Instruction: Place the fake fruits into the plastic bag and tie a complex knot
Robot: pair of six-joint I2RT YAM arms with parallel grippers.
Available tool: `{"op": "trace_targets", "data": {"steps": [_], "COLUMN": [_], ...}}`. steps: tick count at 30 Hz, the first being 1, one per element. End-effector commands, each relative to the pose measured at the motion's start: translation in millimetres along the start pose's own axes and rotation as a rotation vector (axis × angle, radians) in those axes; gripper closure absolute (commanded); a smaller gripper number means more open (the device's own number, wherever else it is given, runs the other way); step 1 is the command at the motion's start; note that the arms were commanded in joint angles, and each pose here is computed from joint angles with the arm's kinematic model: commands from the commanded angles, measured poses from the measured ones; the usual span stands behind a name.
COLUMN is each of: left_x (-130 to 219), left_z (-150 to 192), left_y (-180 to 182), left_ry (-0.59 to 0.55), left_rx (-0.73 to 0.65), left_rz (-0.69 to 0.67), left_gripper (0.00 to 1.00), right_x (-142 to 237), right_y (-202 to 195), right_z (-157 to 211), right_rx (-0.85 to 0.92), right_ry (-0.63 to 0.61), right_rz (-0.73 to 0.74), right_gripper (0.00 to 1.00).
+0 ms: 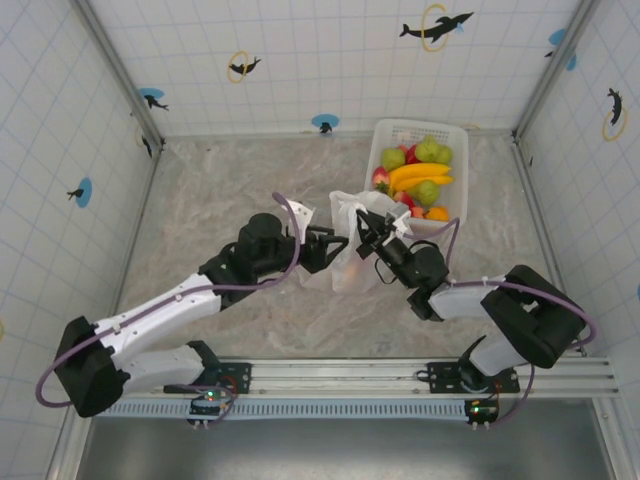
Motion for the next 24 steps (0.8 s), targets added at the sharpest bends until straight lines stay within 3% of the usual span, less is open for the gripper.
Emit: {"op": "trace_targets", "data": {"steps": [1,7,12,16,24], "left_x": [28,54,32,18,-2], "left_z": [-32,-68,-74,-71,-59], "left_y": [-10,19,28,34,45], "left_ry": [-0.089,-0.137,-0.051,-0.053,-0.043], "left_rx": [-0.061,-0.114,-0.370,-0.553,-0.786], "left_rz": [0.003,-0.063,-0.029,0.026,0.109], "left_gripper": [0.46,0.53,0.62,0.66,0.64], "right_x": [-2,-2,-3,-4,-5], "right_y": [1,2,2,2,3], "right_z": [-9,-9,-10,-10,-13], "right_rx": [0.005,0.005,0.007,0.007,0.013], "right_ry": [-0.052,-0.051,-0.045,-0.044,-0.043], "right_rz": [-0.004,-0.009,-0.013,-0.016,-0.023], "right_gripper": [1.00,1.00,1.00,1.00,1.00]}}
Point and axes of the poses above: each hand's point on the last joint's axis, 136 mm out from that joint toward the fingers, its own x axis back along the fingers, its own y axis along the line the jaws close on, z = x × y, the point moved 10 cm from there along x, back along the fingers, and after that the axes turned 7 degrees about x, right-handed, at the moved point
